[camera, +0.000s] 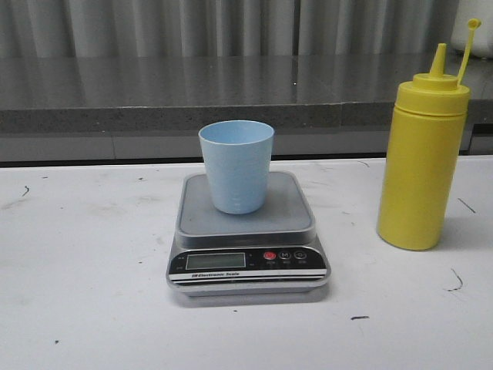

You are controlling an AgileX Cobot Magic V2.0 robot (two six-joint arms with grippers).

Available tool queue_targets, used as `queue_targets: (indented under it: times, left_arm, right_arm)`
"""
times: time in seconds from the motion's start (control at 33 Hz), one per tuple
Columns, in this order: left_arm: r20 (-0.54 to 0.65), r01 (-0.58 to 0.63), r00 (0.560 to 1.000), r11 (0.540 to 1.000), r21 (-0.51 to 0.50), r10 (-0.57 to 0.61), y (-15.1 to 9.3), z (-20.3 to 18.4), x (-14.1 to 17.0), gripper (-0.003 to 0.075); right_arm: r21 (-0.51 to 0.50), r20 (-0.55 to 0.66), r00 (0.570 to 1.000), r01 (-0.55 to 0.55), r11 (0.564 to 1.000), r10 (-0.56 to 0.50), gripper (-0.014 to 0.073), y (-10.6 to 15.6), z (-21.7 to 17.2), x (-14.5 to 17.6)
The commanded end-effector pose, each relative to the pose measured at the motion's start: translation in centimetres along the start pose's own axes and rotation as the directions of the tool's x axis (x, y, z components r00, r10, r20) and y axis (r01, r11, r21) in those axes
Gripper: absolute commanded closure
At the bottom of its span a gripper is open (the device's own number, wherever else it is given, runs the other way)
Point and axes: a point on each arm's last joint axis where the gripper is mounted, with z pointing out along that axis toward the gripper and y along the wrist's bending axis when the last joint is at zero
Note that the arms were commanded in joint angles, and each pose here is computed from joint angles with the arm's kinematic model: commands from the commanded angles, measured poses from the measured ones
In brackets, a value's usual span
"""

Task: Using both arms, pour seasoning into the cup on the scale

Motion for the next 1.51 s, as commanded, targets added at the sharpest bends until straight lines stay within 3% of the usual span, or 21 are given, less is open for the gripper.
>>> queue_targets:
  times: [0.0,0.24,1.48]
  left_arm:
    - [0.097,0.018,0.995,1.0,0.01,-0.019,-0.1,-0.28,-1.45,0.074]
    - [0.097,0.018,0.995,1.0,0.01,-0.019,-0.1,-0.28,-1.45,0.074]
    - [0.097,0.018,0.995,1.0,0.01,-0.019,-0.1,-0.28,-1.45,0.074]
  right_arm:
    - [0.004,0.075,0.996,0.047,0.999,-0.047,0.0708,0.13,-1.24,-1.33]
    - [0.009,0.132,0.989,0.061,0.998,-0.062,0.0708,0.18,-2.19,-1.61]
    - [0.009,0.131,0.989,0.061,0.998,-0.062,0.0708,0.18,-2.19,-1.59]
